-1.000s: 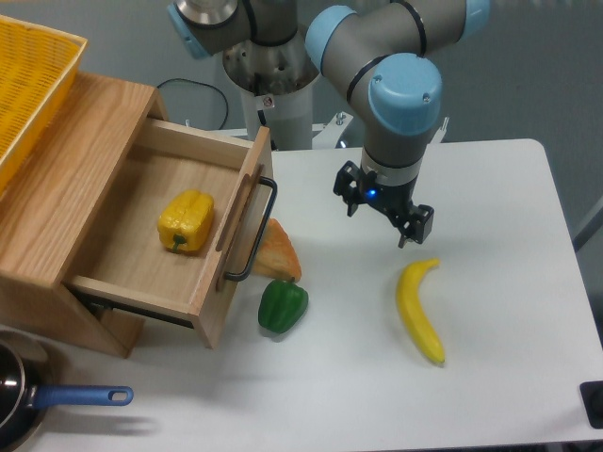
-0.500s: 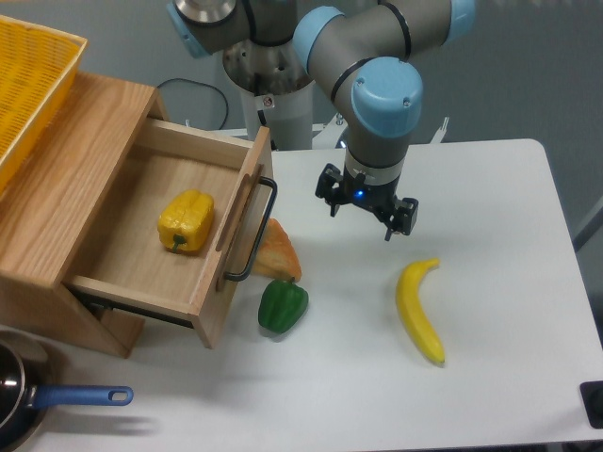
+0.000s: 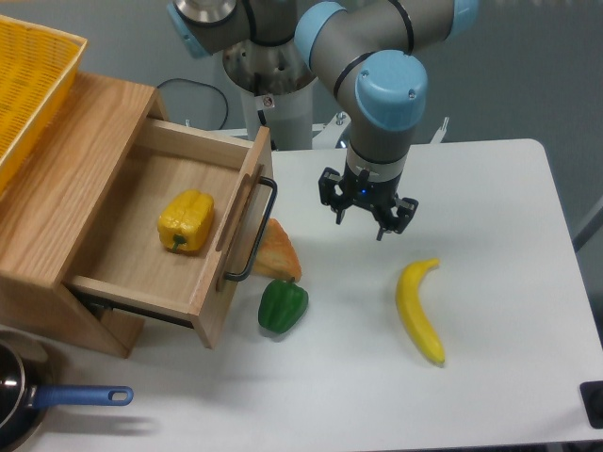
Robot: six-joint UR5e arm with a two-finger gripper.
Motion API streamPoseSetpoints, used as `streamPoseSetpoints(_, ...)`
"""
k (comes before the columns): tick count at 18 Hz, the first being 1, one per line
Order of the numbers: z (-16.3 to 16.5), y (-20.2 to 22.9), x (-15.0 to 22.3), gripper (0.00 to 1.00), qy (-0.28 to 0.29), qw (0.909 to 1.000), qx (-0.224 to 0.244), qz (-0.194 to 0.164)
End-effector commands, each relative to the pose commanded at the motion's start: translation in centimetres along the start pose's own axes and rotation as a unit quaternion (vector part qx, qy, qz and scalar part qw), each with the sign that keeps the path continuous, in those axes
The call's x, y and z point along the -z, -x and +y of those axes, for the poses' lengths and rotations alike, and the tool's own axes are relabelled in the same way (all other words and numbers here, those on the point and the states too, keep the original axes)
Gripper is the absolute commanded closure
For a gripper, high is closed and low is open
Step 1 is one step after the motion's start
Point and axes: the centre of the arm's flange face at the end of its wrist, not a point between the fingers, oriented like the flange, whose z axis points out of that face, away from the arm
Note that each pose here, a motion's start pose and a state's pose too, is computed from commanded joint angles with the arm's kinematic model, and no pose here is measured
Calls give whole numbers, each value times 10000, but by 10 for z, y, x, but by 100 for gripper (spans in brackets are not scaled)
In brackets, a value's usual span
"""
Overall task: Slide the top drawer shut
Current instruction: 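Move the open gripper toward the front of the open wooden drawer, then lower the gripper against the drawer front beside the black handle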
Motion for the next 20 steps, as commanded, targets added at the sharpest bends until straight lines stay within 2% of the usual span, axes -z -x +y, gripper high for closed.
streamPoseSetpoints(2, -1, -4, 5, 100, -119, 9999, 22, 71)
streamPoseSetpoints(8, -18, -42, 22, 100, -442, 9988, 30, 228)
streamPoseSetpoints(12, -35, -71, 23, 100, -462, 9985, 14, 287)
streamPoseSetpoints(20, -46, -111, 31, 100, -459, 9984, 12, 320)
